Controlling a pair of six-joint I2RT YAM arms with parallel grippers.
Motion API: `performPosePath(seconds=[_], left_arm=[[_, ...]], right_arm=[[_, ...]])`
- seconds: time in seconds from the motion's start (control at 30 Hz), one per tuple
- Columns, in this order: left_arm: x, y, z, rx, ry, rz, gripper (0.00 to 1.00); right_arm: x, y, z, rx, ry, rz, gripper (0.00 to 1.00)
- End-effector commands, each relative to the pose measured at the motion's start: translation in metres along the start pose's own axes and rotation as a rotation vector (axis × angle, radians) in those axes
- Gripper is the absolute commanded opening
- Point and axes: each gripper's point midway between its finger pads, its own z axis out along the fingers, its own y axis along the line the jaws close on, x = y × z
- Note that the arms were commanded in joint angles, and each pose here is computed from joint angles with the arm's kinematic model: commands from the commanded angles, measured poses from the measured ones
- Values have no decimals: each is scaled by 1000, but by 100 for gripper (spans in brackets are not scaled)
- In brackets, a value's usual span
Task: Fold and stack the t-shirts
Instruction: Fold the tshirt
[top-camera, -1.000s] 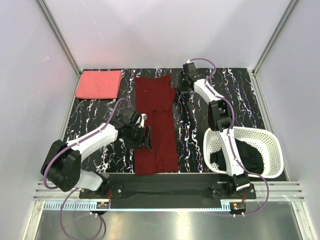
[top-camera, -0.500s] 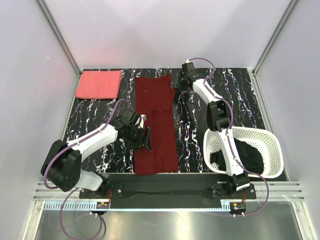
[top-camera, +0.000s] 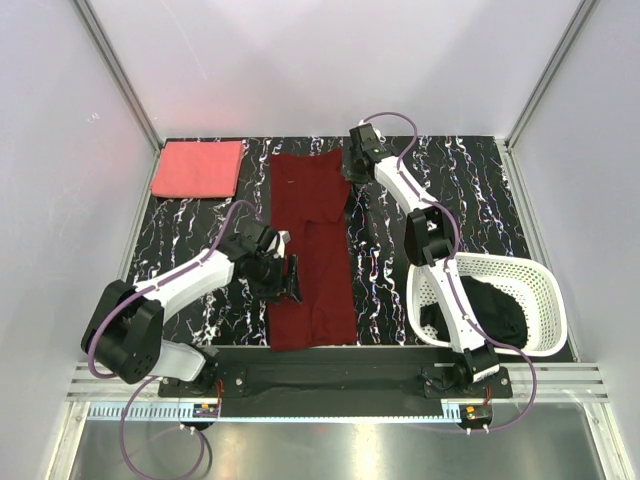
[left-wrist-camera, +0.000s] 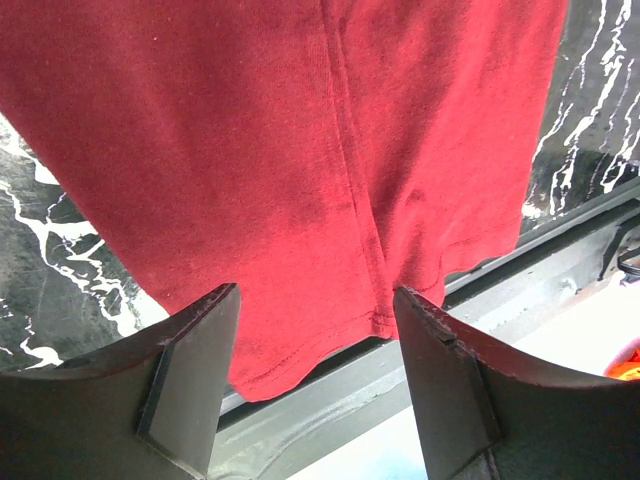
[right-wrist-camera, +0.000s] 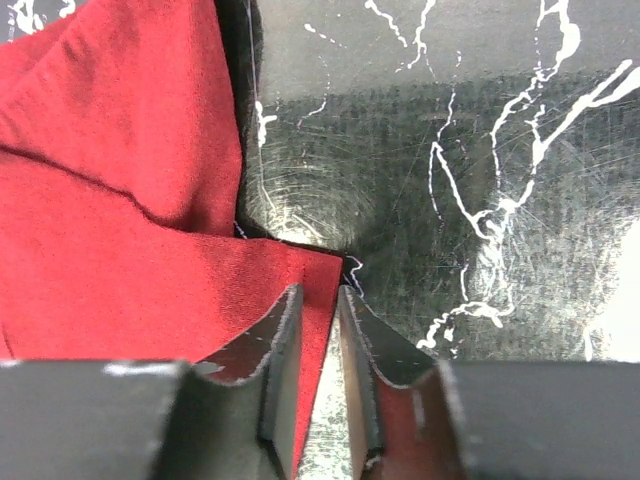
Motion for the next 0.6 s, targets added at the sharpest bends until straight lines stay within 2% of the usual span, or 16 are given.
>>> performPosePath(seconds=[0.0,0.17,0.3,0.57], left_arm=[[-11,-14,-8,68,-57,11,68],[-11,-16,-10,86,-65,1,69],[-10,-16,-13,89,-70,-2,68],[-11,-16,-20,82,-80,3,68]], right_arm=[[56,-27,17,110,160,-74,27],[57,-27,17,104,170,-68,16],[57,-23,15,90,169,-63,0],[-3,9,-19,-19,-10,-28,0]])
